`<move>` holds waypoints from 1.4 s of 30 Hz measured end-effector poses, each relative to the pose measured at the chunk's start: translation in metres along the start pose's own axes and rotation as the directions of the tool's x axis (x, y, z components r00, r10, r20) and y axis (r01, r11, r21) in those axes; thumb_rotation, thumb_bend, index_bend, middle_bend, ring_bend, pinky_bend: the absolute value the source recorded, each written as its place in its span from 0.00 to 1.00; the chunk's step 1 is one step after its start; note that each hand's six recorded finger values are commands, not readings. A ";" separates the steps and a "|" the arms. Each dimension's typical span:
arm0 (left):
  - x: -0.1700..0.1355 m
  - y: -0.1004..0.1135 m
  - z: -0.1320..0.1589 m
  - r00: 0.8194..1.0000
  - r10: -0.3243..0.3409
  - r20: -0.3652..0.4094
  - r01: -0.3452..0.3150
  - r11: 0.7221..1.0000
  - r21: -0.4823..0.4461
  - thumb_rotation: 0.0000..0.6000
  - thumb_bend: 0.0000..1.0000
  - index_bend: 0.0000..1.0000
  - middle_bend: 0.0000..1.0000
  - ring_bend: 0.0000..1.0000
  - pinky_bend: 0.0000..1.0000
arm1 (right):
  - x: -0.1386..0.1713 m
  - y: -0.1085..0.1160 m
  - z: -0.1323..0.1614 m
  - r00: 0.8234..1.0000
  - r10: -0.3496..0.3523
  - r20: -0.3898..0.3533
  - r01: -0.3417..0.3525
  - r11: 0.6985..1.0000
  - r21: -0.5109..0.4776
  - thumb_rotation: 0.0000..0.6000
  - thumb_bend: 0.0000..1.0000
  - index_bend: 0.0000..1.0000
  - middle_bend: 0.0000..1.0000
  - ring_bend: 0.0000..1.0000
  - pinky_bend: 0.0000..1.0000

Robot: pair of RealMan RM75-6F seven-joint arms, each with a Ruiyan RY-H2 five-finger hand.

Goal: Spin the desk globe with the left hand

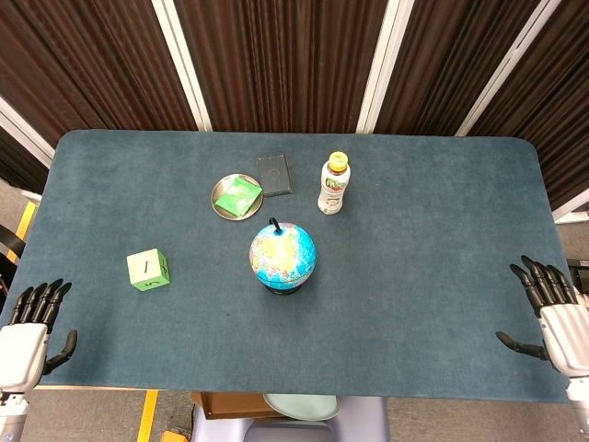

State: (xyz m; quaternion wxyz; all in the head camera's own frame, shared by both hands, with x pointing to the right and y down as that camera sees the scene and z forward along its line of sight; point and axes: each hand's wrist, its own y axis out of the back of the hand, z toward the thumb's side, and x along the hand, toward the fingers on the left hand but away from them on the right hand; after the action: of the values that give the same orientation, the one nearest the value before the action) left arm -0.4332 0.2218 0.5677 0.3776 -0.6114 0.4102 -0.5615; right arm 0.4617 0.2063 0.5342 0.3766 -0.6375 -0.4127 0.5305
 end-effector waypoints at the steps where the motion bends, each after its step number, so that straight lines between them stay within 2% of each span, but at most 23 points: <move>1: 0.000 -0.001 0.000 1.000 -0.001 -0.001 0.001 1.000 0.005 1.00 0.48 0.08 0.06 0.01 0.04 | 0.000 0.000 0.000 1.000 0.000 0.000 0.000 1.000 0.002 1.00 0.18 0.00 0.10 0.00 0.00; 8: 0.002 -0.001 0.003 1.000 -0.007 0.011 0.007 1.000 0.003 1.00 0.48 0.07 0.06 0.01 0.04 | -0.002 0.001 0.002 1.000 0.000 -0.015 0.000 1.000 -0.006 1.00 0.18 0.00 0.10 0.00 0.00; 11: 0.004 0.001 0.011 0.998 0.003 0.056 -0.004 1.000 0.005 1.00 0.48 0.05 0.06 0.01 0.04 | -0.003 0.005 0.003 1.000 -0.017 -0.025 0.017 1.000 -0.001 1.00 0.18 0.00 0.10 0.00 0.00; 14: 0.010 0.004 0.026 0.990 0.012 0.143 -0.015 1.000 0.019 1.00 0.48 0.04 0.05 0.01 0.04 | -0.005 0.010 0.006 0.999 -0.036 -0.036 0.036 0.999 0.015 1.00 0.18 0.00 0.10 0.00 0.00; 17: 0.017 0.006 0.053 0.961 0.013 0.278 -0.023 0.999 0.035 1.00 0.48 0.04 0.05 0.01 0.04 | -0.010 0.016 0.011 0.997 -0.055 -0.055 0.057 0.998 0.031 1.00 0.18 0.00 0.10 0.00 0.00; 20: 0.028 0.006 0.090 0.897 0.006 0.443 -0.038 0.997 0.064 1.00 0.48 0.03 0.04 0.00 0.04 | -0.015 0.021 0.017 0.995 -0.065 -0.073 0.068 0.997 0.037 1.00 0.18 0.00 0.10 0.00 0.00; 21: 0.033 0.006 0.105 0.863 0.005 0.506 -0.052 0.996 0.079 1.00 0.48 0.02 0.03 0.00 0.04 | -0.017 0.022 0.019 0.995 -0.067 -0.077 0.070 0.997 0.039 1.00 0.18 0.00 0.10 0.00 0.00; 22: 0.038 0.006 0.117 0.837 0.005 0.547 -0.064 0.994 0.090 1.00 0.48 0.01 0.03 0.00 0.04 | -0.018 0.022 0.020 0.994 -0.067 -0.081 0.071 0.997 0.042 1.00 0.18 0.00 0.10 0.00 0.00; 24: 0.049 0.006 0.143 0.782 0.009 0.623 -0.097 0.989 0.107 1.00 0.48 0.01 0.01 0.00 0.04 | -0.021 0.022 0.022 0.994 -0.066 -0.086 0.070 0.996 0.046 1.00 0.18 0.00 0.10 0.00 0.00; 27: 0.070 0.008 0.177 0.726 0.029 0.688 -0.141 0.984 0.107 1.00 0.48 0.00 0.00 0.00 0.03 | -0.023 0.020 0.023 0.994 -0.061 -0.088 0.065 0.997 0.044 1.00 0.18 0.00 0.10 0.00 0.00; 29: 0.082 0.011 0.195 0.709 0.044 0.704 -0.145 0.986 0.085 1.00 0.48 0.00 0.00 0.00 0.03 | -0.023 0.019 0.023 0.994 -0.060 -0.089 0.064 0.997 0.047 1.00 0.18 0.00 0.10 0.00 0.00; 36: 0.126 0.018 0.260 0.700 0.082 0.710 -0.091 0.996 -0.025 1.00 0.38 0.00 0.00 0.00 0.01 | -0.023 0.029 0.023 0.993 -0.075 -0.086 0.081 0.995 0.065 1.00 0.18 0.00 0.10 0.00 0.00; 42: 0.141 0.010 0.313 0.678 0.048 0.733 -0.035 0.999 -0.033 1.00 0.37 0.00 0.00 0.00 0.01 | -0.023 0.045 0.027 0.988 -0.126 -0.095 0.133 0.988 0.076 1.00 0.18 0.00 0.10 0.00 0.00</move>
State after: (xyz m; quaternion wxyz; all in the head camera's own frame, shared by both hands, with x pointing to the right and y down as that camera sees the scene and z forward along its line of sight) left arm -0.1170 0.0879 0.5850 0.5180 -0.7787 0.2428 -0.2577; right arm 0.4382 0.1695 0.4970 0.4543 -0.6166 -0.4138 0.4922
